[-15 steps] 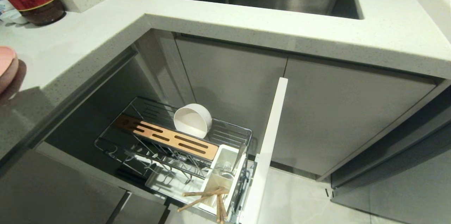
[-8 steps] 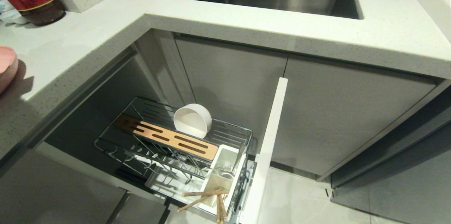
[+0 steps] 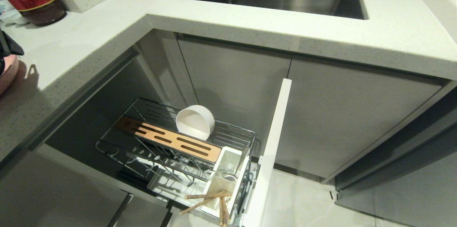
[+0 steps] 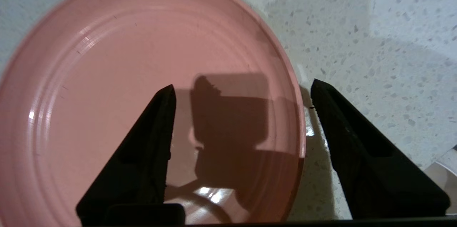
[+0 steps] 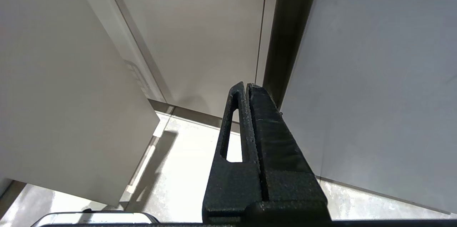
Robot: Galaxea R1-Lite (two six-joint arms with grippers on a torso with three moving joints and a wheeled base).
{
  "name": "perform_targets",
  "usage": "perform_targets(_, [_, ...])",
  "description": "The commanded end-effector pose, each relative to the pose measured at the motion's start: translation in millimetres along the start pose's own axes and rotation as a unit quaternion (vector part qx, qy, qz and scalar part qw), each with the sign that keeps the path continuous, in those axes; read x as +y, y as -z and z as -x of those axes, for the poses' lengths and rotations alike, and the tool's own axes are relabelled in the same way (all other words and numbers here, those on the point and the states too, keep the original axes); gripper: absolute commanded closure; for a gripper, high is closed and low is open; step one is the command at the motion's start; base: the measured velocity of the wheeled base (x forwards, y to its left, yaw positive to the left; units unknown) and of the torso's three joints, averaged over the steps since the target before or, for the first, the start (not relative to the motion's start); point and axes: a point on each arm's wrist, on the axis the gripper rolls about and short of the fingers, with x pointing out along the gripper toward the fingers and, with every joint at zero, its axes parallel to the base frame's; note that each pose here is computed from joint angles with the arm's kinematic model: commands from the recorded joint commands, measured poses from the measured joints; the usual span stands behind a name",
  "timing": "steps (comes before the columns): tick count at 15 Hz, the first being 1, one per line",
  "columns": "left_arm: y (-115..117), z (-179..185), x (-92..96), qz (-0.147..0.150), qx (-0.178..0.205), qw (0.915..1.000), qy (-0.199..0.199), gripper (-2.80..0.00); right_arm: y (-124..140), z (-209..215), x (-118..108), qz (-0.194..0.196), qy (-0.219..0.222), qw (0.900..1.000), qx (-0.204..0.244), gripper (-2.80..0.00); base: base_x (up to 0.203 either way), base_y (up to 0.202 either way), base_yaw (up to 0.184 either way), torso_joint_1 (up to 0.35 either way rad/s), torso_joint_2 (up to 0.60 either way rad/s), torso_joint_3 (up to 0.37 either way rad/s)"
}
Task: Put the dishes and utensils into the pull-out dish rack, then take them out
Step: Pick up the plate and place it in the cupboard
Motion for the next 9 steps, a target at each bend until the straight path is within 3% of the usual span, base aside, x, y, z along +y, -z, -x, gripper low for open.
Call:
perform_targets(1, [1.7,-6.5,-4.1,0.003,0.013,0.9999,-0.004,-2.8,7.5,-1.6,-0.1,0.0,0.0,1.0,0.013,0.0,0.0,0.0,0.0,0.0,0.0,0.0])
perform_targets(9, [4.0,-13.5,-10.4,0.004,0.027,0.9996,0.011,-2.8,7.4,-1.6,-0.2,0.0,0.0,1.0,0.013,0.0,0.0,0.0,0.0,0.0,0.0,0.0])
